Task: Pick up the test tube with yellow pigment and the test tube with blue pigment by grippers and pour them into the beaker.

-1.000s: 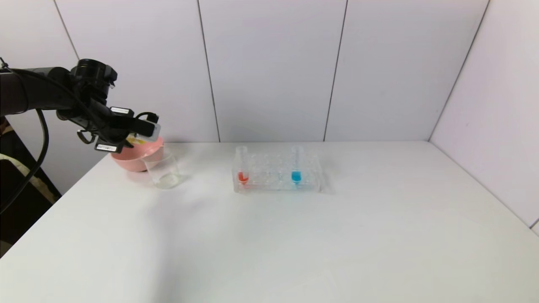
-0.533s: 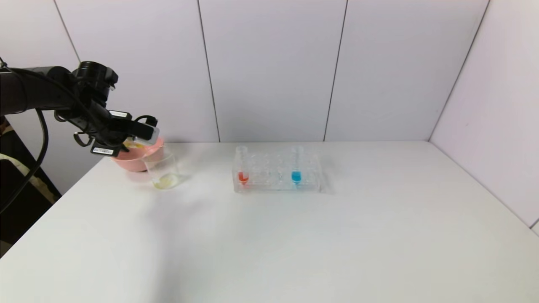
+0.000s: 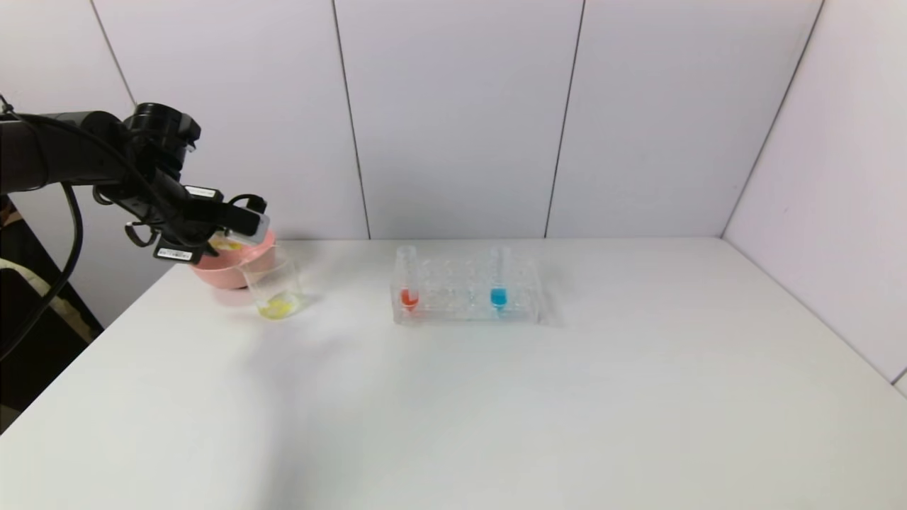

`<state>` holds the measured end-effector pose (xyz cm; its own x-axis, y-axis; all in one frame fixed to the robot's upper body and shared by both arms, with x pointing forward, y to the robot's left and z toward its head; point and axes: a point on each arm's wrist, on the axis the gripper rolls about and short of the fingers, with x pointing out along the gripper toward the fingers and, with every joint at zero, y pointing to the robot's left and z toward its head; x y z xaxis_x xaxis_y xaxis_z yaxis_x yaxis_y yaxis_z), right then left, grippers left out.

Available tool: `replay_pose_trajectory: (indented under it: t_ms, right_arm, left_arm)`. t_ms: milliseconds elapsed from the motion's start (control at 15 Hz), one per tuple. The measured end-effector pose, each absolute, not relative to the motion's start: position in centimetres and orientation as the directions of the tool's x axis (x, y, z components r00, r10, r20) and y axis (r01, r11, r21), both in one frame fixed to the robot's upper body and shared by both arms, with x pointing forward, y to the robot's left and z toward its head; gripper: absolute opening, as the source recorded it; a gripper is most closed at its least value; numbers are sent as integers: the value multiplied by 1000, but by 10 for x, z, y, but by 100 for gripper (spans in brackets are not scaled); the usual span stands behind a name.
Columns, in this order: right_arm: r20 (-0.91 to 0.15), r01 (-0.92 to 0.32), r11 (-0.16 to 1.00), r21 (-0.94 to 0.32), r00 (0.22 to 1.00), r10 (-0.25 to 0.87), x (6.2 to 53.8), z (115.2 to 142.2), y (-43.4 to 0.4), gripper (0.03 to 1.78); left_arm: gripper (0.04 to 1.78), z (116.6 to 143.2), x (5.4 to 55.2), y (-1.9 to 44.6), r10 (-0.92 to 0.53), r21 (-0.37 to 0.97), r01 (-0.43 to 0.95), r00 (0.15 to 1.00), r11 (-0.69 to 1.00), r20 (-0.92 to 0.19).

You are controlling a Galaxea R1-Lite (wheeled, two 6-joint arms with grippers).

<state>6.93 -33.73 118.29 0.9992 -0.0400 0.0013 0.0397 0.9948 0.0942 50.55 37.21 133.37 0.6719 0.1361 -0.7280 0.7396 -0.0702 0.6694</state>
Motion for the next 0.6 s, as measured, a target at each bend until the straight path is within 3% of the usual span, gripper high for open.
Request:
replay_pose_trajectory:
  t_ms: [600]
  right_arm:
    - [1,39,995,95,999,-40,69,1183,-337,171]
  left_arm:
    - [47,1332,503,370,140,649,759,650,-58,-747]
